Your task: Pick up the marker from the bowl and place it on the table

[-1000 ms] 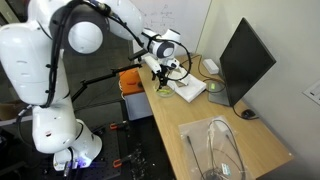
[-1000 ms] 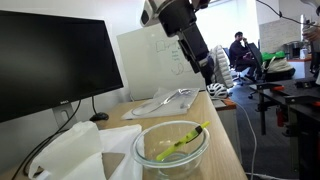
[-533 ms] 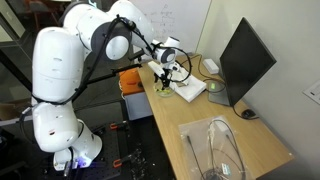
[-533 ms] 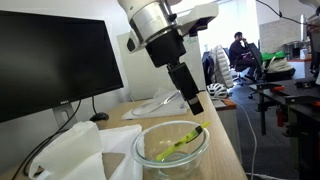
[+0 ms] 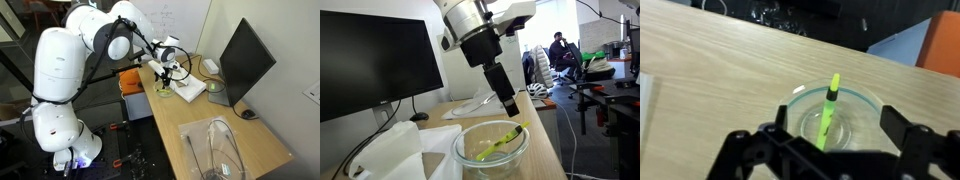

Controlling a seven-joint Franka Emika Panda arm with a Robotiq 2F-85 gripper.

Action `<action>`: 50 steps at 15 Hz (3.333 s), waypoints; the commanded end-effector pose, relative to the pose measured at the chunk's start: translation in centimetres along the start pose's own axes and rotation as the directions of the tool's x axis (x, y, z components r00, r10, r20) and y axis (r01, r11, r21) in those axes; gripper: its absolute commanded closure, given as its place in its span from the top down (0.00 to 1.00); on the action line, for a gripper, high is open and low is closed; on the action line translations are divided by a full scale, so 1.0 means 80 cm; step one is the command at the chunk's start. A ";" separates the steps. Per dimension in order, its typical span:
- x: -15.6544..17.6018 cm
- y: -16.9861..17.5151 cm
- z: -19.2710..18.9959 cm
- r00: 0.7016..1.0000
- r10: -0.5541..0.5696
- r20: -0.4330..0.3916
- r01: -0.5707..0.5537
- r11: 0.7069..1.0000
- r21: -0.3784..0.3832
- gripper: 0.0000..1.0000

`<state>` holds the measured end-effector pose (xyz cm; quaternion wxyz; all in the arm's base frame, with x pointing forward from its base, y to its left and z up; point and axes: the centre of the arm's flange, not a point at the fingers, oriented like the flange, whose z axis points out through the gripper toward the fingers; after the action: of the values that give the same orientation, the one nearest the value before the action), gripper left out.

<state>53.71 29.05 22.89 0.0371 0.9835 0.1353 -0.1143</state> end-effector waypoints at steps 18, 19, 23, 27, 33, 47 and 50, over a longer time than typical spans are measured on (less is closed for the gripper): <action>0.099 -0.020 0.093 0.997 0.005 0.072 -0.008 0.999 0.037 0.92; 0.101 -0.020 0.093 0.997 0.008 0.075 -0.011 0.999 0.039 0.72; 0.105 -0.019 0.089 0.996 0.011 0.088 -0.015 0.999 0.047 0.45; 0.105 -0.019 0.089 0.994 0.019 0.107 -0.026 0.998 0.061 0.15; 0.092 -0.017 0.067 0.994 -0.011 0.110 -0.002 0.993 0.119 0.04; 0.045 0.092 0.005 0.884 -0.467 -0.034 0.463 0.882 -0.088 0.04; 0.039 0.142 0.023 0.849 -0.511 -0.136 0.509 0.859 -0.058 0.04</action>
<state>60.98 21.99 20.93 0.0428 0.9243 0.3701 -0.0833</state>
